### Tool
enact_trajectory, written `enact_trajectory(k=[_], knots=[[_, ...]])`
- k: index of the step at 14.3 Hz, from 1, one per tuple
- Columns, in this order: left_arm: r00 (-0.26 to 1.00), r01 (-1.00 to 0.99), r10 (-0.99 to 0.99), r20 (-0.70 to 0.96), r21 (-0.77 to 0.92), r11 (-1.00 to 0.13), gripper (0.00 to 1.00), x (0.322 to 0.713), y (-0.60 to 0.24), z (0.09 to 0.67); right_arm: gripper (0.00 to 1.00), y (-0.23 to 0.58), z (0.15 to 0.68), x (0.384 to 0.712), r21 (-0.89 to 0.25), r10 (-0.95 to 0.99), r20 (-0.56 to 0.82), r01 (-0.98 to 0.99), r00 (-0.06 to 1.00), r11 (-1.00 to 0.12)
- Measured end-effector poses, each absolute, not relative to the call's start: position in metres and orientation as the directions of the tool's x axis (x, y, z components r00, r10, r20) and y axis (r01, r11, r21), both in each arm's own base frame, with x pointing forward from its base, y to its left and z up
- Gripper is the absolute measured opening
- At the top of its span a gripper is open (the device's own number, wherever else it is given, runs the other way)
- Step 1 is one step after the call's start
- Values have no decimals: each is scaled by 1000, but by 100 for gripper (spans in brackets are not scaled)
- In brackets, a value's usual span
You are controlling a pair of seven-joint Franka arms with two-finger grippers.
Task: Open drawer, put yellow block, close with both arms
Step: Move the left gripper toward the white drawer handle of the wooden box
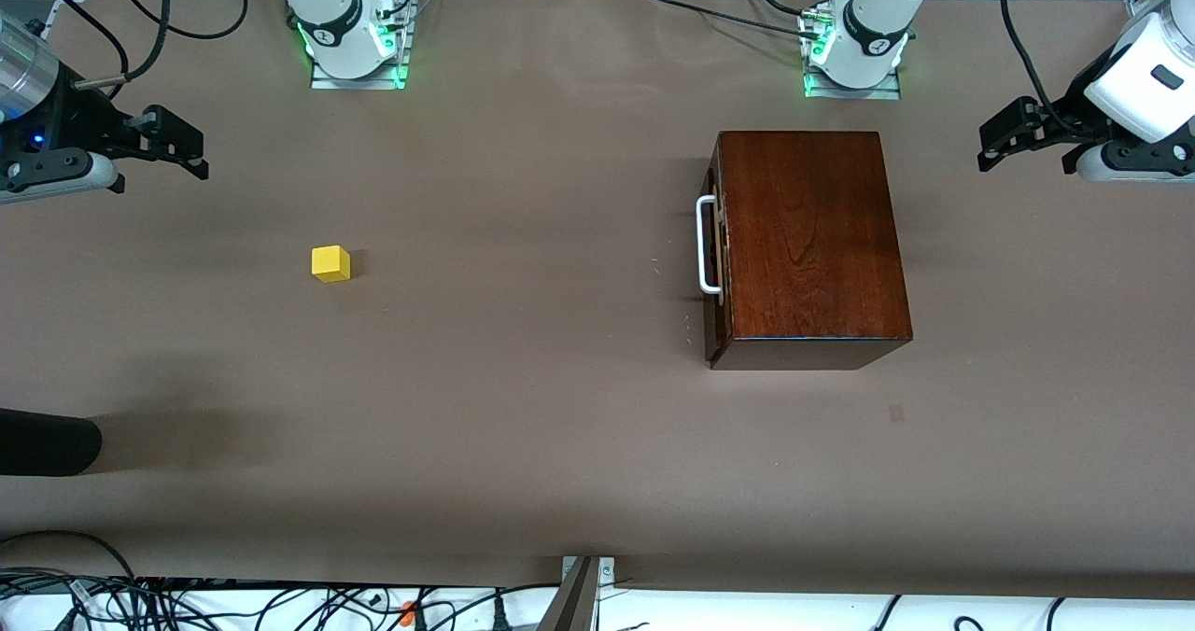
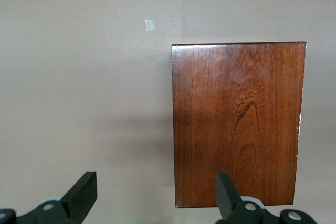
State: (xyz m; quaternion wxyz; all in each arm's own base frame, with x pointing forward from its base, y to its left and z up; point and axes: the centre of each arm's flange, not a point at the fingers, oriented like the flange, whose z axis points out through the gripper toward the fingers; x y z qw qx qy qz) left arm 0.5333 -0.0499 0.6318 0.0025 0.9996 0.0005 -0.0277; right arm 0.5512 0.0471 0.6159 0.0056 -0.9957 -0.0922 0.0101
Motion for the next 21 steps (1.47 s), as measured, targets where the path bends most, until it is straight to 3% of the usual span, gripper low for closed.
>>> enact_trajectory(k=[14,21], knots=[[999,-16,-18,-42,37,-999,100,535,-63,633,100,47,616,551,-13,183,-19,182,983,-983],[996,-63,-64,-66,15,-998,100,510,-204,618,100,46,616,551,-13,183,-19,182,983,-983]])
